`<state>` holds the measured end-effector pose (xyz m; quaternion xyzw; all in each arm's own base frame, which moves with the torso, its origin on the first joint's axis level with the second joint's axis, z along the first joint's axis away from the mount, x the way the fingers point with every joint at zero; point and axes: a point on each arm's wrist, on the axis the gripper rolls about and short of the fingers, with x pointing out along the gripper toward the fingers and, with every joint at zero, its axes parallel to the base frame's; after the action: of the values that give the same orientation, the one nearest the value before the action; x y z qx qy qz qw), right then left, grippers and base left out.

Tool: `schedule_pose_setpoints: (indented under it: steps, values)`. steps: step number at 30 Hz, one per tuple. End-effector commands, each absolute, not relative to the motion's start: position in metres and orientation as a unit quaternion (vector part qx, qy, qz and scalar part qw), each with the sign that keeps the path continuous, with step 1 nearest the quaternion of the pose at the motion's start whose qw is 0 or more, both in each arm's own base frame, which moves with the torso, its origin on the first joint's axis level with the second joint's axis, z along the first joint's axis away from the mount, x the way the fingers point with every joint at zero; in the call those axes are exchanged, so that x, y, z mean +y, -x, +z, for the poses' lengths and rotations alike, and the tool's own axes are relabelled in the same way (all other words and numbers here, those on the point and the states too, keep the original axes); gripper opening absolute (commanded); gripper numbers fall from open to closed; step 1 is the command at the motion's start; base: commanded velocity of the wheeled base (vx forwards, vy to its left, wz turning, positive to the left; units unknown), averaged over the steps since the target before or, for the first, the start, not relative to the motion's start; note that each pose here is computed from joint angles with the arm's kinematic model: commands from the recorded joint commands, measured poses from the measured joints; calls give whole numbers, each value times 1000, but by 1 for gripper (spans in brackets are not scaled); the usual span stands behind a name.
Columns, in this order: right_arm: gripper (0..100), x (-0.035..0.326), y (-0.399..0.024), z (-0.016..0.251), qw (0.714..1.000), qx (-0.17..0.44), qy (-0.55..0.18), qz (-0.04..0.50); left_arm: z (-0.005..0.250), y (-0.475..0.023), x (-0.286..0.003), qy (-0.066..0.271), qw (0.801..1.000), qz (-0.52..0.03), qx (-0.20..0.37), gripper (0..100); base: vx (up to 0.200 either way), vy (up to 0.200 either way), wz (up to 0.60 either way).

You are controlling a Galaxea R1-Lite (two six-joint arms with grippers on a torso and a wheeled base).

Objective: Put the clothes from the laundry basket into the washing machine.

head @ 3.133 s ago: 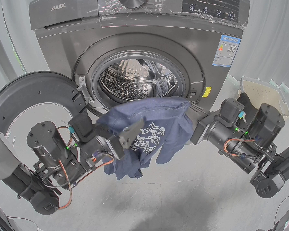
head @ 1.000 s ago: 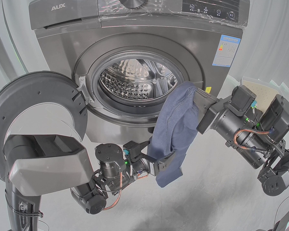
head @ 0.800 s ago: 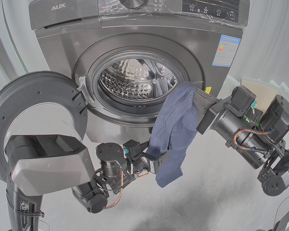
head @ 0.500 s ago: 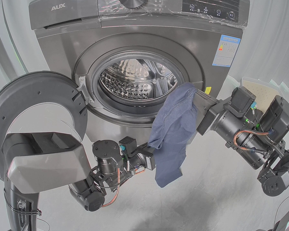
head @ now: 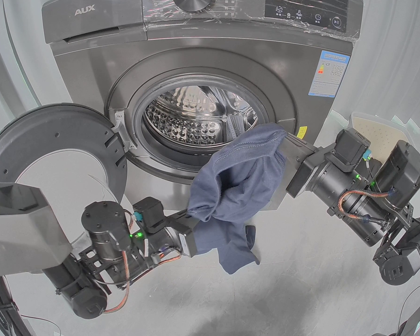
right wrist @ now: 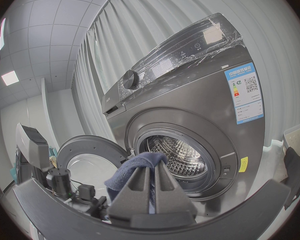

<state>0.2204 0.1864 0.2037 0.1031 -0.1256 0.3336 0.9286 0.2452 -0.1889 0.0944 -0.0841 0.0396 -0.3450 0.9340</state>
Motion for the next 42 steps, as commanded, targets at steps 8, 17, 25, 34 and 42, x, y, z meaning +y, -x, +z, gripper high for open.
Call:
schedule_pose_setpoints:
  steps: [8, 17, 25, 34, 42]
  values:
    - [0, 185, -222, 203, 930, -123, -106, 330, 100, -224, -173, 80, 931, -352, 51, 0, 0, 0, 0]
    - [0, 188, -220, 203, 928, -123, -107, 335, 82, -249, -184, 77, 933, -346, 61, 100, 0, 0, 0]
    - [0, 188, -220, 203, 928, -123, -107, 335, 62, -275, -198, 75, 935, -339, 65, 100, 0, 0, 0]
    - [0, 188, -220, 204, 928, -125, -108, 335, 51, -277, -205, 71, 933, -345, 75, 100, 0, 0, 0]
    - [0, 187, -220, 203, 928, -123, -107, 335, 49, -286, -206, 61, 937, -338, 64, 100, 0, 0, 0]
